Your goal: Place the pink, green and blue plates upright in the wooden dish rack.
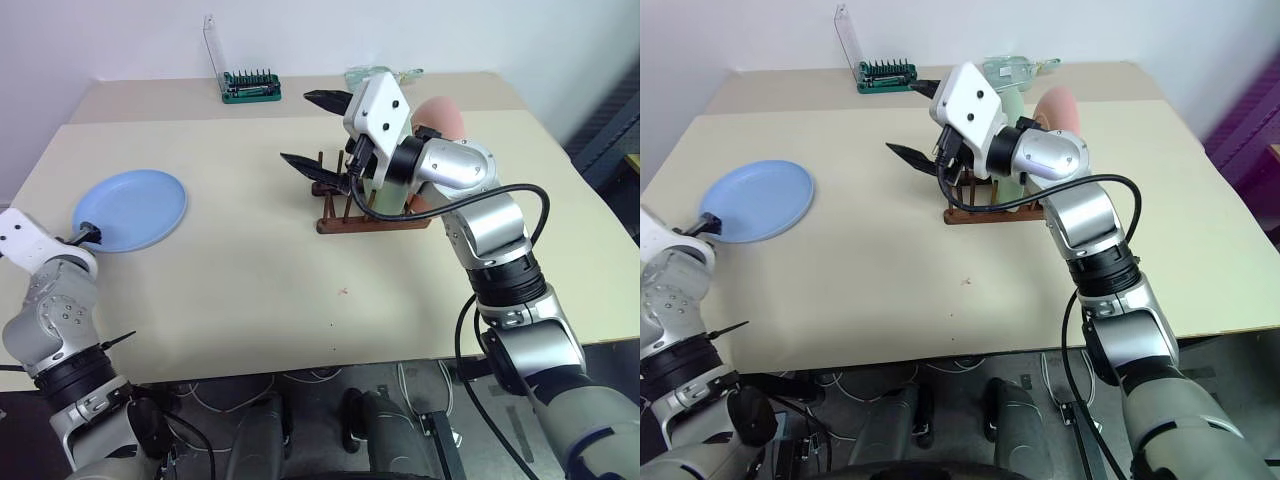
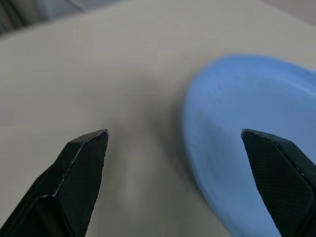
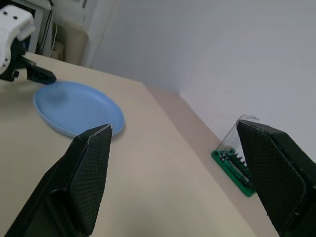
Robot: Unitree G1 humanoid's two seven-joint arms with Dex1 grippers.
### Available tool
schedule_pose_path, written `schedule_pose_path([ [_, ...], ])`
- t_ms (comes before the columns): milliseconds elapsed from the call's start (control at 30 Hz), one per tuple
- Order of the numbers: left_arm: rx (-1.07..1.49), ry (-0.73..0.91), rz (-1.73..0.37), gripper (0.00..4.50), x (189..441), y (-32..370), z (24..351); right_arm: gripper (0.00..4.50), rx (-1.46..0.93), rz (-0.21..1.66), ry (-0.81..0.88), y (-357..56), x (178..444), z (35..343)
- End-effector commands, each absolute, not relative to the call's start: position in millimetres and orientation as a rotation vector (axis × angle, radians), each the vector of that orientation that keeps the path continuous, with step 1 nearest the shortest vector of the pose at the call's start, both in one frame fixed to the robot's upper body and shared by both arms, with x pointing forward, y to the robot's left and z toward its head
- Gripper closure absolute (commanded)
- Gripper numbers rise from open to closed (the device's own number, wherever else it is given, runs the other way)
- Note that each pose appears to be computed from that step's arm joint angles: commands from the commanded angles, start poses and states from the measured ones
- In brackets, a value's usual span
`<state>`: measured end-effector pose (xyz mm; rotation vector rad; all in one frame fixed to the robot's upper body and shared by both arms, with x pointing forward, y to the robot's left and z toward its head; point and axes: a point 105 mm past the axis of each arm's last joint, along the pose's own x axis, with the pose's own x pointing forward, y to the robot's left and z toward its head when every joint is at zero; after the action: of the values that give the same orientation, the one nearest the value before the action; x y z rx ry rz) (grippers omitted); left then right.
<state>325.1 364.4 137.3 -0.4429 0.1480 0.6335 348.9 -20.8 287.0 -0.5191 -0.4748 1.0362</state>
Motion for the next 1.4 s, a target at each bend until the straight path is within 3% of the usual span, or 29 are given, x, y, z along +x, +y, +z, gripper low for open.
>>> schedule_pose_path([
  [33, -0.512, 0.152, 0.579, 0.08, 334.2, 357.0, 140.1, 0.39, -0.534, 1.041, -0.51, -20.4, 342.8, 291.0],
  [133, -0.564, 0.206, 0.582, 0.08, 342.3, 354.2, 130.6, 0.39, -0.557, 1.082, -0.493, -19.0, 336.5, 281.9],
  [233, -0.622, 0.206, 0.601, 0.87, 349.2, 354.5, 129.7, 0.39, -0.58, 1.186, -0.473, -17.6, 319.8, 268.3],
  [467, -0.599, 0.194, 0.566, 4.32, 358.3, 344.5, 137.4, 0.39, -0.621, 1.267, -0.397, -20.7, 307.3, 244.5],
  [533, -0.578, 0.169, 0.527, 4.42, 361.7, 338.8, 144.9, 0.39, -0.637, 1.258, -0.398, -20.9, 308.4, 243.7],
  [667, -0.449, -0.079, 0.278, 4.42, 377.1, 293.4, 222.6, 0.39, -0.722, 1.183, -0.451, -19.7, 320.9, 249.0],
  [900, -0.286, -0.205, 0.01, 4.48, 380.5, 205.1, 292.2, 0.2, -0.896, 1.073, -0.559, -9.0, 341.3, 260.5],
  [1167, -0.291, -0.223, -0.157, 4.48, 371.1, 151.2, 314.8, 0.2, -1.146, 0.889, -0.696, 0.8, 364.2, 263.4],
  [1333, -0.34, -0.214, -0.186, 4.48, 367.3, 144.8, 317.8, 0.2, -1.226, 0.849, -0.687, -1.8, 376.3, 254.1],
  [1400, -0.34, -0.214, -0.186, 4.5, 366.1, 145.9, 319.4, 0.72, -1.244, 0.804, -0.693, -3.9, 382.0, 257.5],
])
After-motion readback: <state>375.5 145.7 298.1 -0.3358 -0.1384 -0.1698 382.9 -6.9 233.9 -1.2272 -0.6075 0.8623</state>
